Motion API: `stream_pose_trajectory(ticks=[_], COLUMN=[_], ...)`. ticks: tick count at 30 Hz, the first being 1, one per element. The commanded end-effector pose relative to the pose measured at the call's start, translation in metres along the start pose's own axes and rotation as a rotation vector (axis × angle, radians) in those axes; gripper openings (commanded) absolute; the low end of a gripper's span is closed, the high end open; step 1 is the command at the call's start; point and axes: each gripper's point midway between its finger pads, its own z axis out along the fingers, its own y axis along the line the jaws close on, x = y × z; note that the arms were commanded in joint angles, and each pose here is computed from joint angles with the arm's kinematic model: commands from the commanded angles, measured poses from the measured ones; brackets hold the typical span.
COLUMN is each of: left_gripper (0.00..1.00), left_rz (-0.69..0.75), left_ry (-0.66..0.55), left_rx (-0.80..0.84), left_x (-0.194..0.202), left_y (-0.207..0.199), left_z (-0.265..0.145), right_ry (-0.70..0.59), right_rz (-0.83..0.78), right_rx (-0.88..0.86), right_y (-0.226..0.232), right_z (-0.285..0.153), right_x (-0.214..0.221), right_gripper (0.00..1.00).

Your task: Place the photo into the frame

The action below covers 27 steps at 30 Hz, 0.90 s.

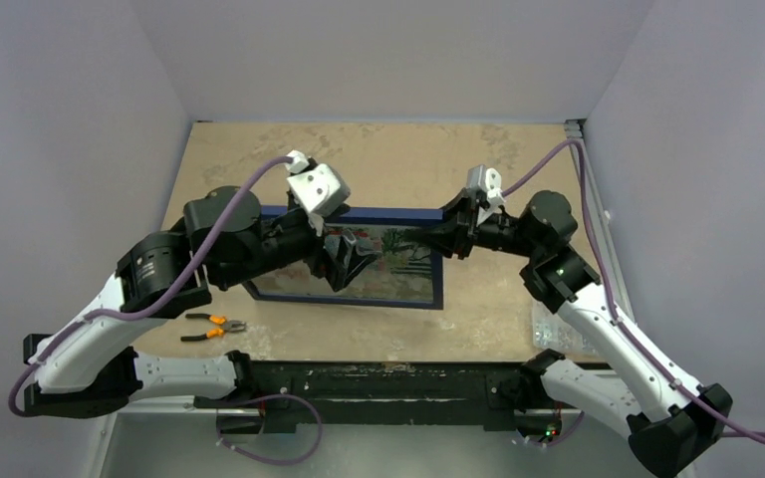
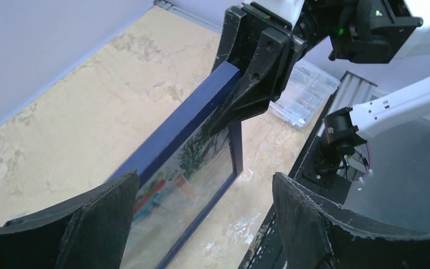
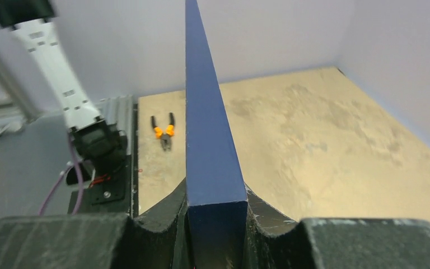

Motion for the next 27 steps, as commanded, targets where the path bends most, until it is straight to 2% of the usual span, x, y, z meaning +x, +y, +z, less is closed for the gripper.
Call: stream_pose_trajectory(ticks=[1, 8, 16, 23, 25, 27], left_gripper=[0.86, 0.86, 0.86, 0.86, 0.86, 0.86], left_rz=[-0.064, -0.129, -0.276, -0.419, -0.455, -0.481], left_ry=[-0.053, 0.083, 0.259, 0.372, 0.397, 0.418], left_rx=[-0.081, -0.117, -0.180, -0.226, -0.237, -0.250], left_x=[-0.004, 0.050, 0.133, 0.194, 0.209, 0.223], left_y=[0.013, 0.013, 0.013, 0.020, 0.024, 0.028], left_z=[0.000, 0.018, 0.049, 0.071, 0.076, 0.082], right_ry=[-0.014, 0.111, 0.198, 0.298, 0.304, 0.320], right_rz=[0.083, 0.209, 0.575, 0.746, 0.772, 0.790], right_rx=[0.381, 0.577, 0.730, 0.903, 0.953, 1.004], right_y=[-0.060, -0.097, -0.150, -0.168, -0.170, -0.171], right_z=[-0.015, -0.031, -0.084, -0.126, -0.137, -0.149], right_x=[0.010, 0.060, 0.134, 0.209, 0.223, 0.235], right_gripper=[0.00, 0.00, 0.00, 0.00, 0.15, 0.38])
